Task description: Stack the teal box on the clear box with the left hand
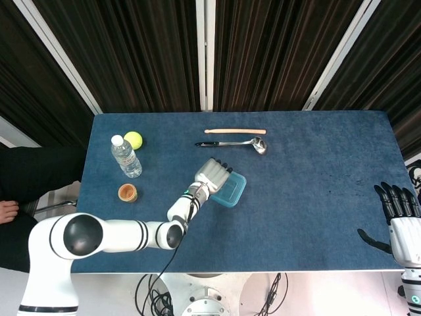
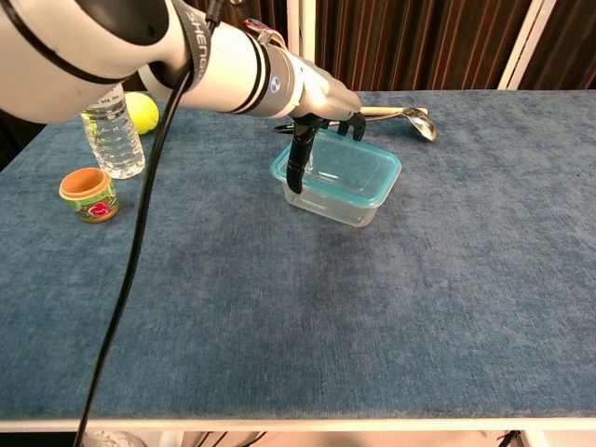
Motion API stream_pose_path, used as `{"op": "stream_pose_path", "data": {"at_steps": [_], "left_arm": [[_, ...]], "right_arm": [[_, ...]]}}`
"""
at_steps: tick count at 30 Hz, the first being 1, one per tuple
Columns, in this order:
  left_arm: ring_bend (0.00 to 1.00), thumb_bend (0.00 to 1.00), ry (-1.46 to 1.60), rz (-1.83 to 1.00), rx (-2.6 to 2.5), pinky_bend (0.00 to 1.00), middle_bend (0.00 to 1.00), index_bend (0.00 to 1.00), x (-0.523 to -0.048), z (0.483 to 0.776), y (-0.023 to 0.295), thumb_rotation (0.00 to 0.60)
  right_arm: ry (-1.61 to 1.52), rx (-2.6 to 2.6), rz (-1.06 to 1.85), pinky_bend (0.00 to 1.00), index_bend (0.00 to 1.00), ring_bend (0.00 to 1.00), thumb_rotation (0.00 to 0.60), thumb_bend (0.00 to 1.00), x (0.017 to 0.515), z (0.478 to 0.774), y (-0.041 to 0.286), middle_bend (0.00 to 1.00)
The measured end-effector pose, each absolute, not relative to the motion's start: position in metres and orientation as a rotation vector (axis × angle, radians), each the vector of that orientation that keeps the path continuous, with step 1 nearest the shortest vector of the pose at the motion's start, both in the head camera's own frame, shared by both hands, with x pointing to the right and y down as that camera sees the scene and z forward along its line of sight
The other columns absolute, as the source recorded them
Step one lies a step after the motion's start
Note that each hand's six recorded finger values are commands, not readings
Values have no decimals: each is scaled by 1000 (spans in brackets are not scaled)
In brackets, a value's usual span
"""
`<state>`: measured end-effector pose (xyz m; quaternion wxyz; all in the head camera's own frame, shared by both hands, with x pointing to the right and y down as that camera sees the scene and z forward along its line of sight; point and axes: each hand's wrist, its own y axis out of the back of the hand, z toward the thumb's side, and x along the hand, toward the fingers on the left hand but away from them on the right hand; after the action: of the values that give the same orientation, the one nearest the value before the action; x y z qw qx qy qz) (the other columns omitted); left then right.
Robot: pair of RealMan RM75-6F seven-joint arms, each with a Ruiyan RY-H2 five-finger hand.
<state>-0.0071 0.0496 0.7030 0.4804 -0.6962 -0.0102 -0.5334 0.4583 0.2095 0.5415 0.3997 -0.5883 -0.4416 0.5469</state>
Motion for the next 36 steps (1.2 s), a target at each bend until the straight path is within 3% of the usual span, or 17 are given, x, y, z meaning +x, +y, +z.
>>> {"op": "stream_pose_path", "data": {"at_steps": [24,27,29,33,36], "left_arm": [[257,290,-53,-1335,-1641,228,368,333,8,704,48,600],[183,229,-55,-1352,-1645,214,275,223,6,706,49,600],[89,144,-55,-1368,-1649,203,153,100,5,707,50,600],[1,72,-40,-1387,-1644,168,22,13,3,706,50,593],[0,52,-21,-1391,-1656,151,0,0,3,703,50,536]], "right_arm": [[-1130,-1486,1395,0,0,0,600,79,465,542,212,42],[-1132,-1485,1396,0,0,0,600,78,466,542,213,42],[-1134,-1485,1395,0,0,0,600,78,466,542,213,42],[-1138,-1482,1394,0,0,0,600,84,466,541,214,52],[-1142,-1481,1392,0,0,0,600,88,466,540,215,57]]}}
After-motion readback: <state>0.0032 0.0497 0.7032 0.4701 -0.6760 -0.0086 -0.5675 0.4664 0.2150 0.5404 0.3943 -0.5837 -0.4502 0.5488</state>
